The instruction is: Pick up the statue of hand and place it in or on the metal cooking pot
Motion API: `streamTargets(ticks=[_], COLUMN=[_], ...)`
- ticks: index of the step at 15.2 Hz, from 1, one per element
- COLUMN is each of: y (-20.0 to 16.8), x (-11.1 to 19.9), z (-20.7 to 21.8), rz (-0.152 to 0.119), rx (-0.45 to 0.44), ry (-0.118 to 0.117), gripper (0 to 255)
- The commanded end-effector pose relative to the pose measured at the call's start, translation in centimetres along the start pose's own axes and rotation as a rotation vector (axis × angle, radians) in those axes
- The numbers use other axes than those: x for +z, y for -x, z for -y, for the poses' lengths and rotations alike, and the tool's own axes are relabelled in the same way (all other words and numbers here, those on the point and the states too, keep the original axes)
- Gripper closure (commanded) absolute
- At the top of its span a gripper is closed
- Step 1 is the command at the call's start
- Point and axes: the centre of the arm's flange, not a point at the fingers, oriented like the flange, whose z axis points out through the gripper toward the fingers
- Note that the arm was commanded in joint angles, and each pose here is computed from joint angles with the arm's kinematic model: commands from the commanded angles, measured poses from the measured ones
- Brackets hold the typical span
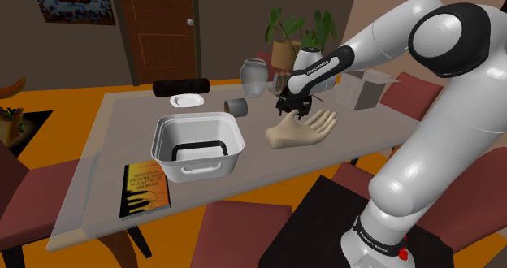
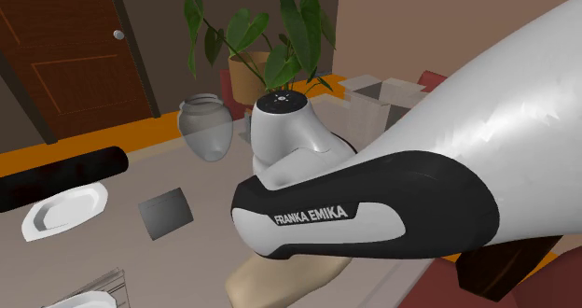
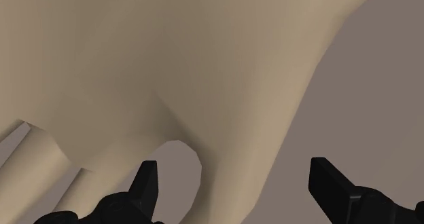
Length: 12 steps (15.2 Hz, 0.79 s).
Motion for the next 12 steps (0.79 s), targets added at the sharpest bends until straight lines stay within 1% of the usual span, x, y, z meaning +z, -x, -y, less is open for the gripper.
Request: streamTargets(ticks=[1,3,4,12], y=[0.00,0.00,0.00,-0.05], x=[0.02,0.02,0.02,0.03], z=[-0.01,-0.01,-0.01,0.02], rz=[0.000,0.000,0.000,0.000], rx=[0.000,0.000,0.000,0.000], ry=[0.000,0.000,0.000,0.000], gripper=[0,0,255,255])
